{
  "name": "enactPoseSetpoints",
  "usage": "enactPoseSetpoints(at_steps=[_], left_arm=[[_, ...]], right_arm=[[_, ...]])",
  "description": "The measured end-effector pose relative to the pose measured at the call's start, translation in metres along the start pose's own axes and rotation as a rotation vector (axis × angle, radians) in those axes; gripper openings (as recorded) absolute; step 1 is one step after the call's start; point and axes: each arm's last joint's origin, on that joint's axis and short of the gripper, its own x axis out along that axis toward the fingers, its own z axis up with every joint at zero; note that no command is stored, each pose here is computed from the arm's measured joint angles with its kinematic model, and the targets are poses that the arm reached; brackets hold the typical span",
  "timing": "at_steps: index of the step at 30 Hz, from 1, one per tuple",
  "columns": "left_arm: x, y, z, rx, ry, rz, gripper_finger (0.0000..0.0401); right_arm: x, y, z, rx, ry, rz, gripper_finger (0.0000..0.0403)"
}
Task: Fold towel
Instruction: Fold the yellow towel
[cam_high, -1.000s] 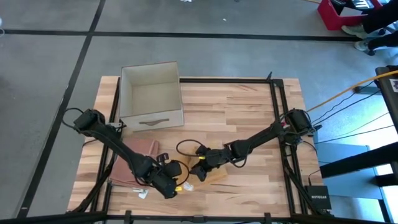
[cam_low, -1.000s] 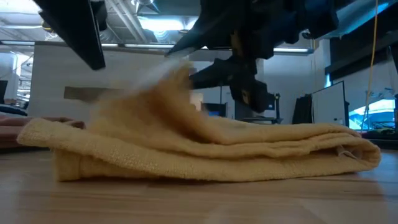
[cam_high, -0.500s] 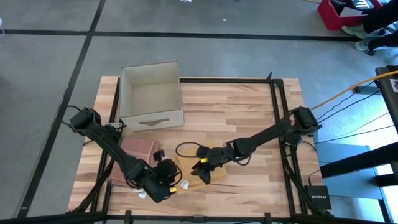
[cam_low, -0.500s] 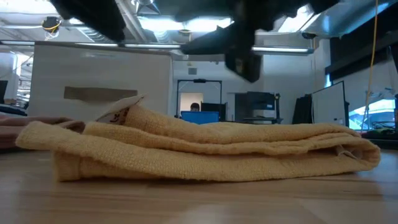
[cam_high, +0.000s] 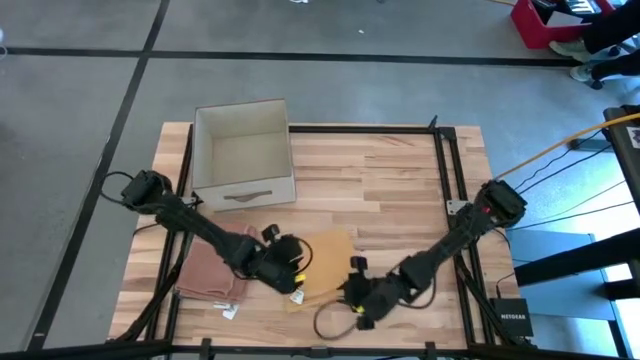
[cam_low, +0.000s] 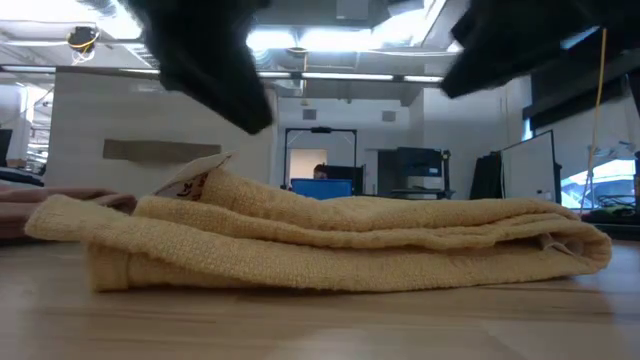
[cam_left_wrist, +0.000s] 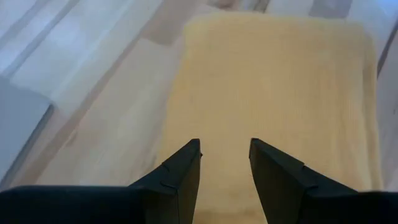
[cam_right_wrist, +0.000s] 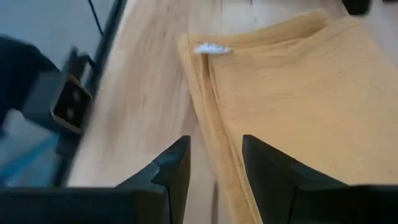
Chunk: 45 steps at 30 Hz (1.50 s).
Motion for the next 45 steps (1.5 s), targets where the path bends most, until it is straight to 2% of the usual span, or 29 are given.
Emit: enactPoseSetpoints(at_steps=[4, 7, 13, 17, 20, 24, 27, 32, 35, 40, 45], left_arm=[[0.017, -0.002, 0.000, 0.010, -0.014, -0.044, 0.0131], [0.031, -0.003, -0.010, 0.036, 0.034, -0.030, 0.0131], [0.052, 0.006, -0.043, -0.020, 0.140, 0.049, 0.0131], [0.052, 0.011, -0.061, -0.121, 0.161, 0.062, 0.0131], [0.048, 0.009, -0.066, -0.136, 0.163, 0.059, 0.0131], [0.040, 0.003, -0.054, -0.117, 0.186, 0.009, 0.0131], [0.022, -0.003, -0.032, -0.100, 0.148, -0.075, 0.0131], [-0.009, 0.003, 0.000, -0.049, 0.095, -0.171, 0.0131], [-0.021, 0.013, 0.017, -0.080, 0.043, -0.201, 0.0131], [-0.007, 0.033, 0.034, -0.122, 0.039, -0.145, 0.0148], [0.020, 0.051, 0.043, -0.131, 0.125, -0.141, 0.0195]], right_arm=[[-0.003, 0.003, -0.006, -0.117, -0.013, -0.112, 0.0149], [0.010, -0.008, -0.006, -0.149, -0.052, -0.156, 0.0149], [0.042, -0.035, -0.024, -0.049, -0.171, 0.013, 0.0149], [0.055, -0.040, -0.049, -0.059, -0.171, 0.003, 0.0149], [0.062, -0.042, -0.062, -0.087, -0.141, -0.018, 0.0149], [0.067, -0.045, -0.067, -0.109, -0.121, -0.026, 0.0149], [0.064, -0.045, -0.064, -0.079, -0.096, -0.005, 0.0149], [0.031, -0.046, -0.043, -0.089, -0.038, 0.008, 0.0166], [0.007, -0.049, -0.031, -0.066, -0.037, 0.007, 0.0194], [-0.008, -0.052, -0.029, -0.070, 0.016, 0.014, 0.0247], [-0.005, -0.055, -0.044, -0.069, 0.106, 0.059, 0.0270]])
